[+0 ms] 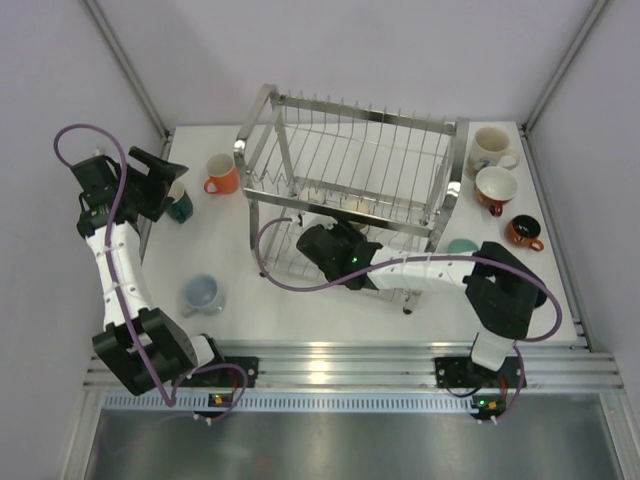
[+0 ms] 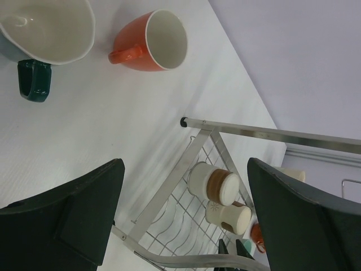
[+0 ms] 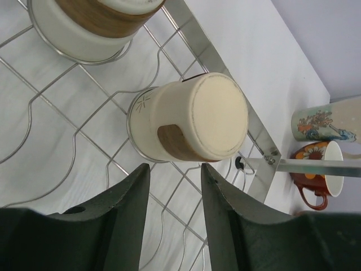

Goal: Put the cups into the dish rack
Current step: Place the cup upside down on the dish rack

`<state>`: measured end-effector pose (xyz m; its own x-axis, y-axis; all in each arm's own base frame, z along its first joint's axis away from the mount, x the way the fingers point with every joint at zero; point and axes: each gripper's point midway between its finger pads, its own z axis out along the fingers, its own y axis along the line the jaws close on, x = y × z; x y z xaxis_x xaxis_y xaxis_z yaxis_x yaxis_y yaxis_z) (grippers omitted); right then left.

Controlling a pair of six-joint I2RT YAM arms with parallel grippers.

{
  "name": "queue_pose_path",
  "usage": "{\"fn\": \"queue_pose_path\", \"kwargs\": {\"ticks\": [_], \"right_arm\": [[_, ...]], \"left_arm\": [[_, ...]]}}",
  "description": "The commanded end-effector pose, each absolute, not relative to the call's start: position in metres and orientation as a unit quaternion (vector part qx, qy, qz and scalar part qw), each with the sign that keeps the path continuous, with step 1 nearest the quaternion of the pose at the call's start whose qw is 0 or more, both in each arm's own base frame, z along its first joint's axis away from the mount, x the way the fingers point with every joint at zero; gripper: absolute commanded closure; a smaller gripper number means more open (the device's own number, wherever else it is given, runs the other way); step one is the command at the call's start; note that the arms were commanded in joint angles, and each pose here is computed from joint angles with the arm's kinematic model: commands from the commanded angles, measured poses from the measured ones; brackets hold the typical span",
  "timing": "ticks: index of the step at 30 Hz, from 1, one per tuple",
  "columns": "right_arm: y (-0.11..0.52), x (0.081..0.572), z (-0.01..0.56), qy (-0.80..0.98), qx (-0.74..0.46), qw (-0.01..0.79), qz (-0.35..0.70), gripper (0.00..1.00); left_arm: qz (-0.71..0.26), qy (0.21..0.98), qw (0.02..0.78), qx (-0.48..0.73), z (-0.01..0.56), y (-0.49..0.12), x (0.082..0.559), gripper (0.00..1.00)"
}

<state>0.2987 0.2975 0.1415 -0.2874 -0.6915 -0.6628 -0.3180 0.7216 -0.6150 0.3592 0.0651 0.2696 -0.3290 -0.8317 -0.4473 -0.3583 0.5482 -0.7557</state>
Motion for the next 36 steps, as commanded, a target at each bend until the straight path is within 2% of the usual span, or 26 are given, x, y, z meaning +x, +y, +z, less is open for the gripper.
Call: {"fn": "queue_pose_path", "kwargs": {"ticks": [1,26,36], "right_arm": [[0.298,0.312,0.142,0.782,-0.309,0.511,-0.181,0.58],[0.297,0.34,0.145,0.776,-0.314,0.512,-0.19,0.59],[0.303,0.311,0.169,0.776,-0.326,0.515,-0.158,0.57]], "left_arm": [[-0.262,0.765,0.452,-0.377,0.272,0.073,0.365,0.05],[-0.244,0.769,0.455,-0.377,0.266,0.083,0.373,0.05],[-0.218,0.773,0.466,-0.372,0.265,0.09,0.372,0.07]]}}
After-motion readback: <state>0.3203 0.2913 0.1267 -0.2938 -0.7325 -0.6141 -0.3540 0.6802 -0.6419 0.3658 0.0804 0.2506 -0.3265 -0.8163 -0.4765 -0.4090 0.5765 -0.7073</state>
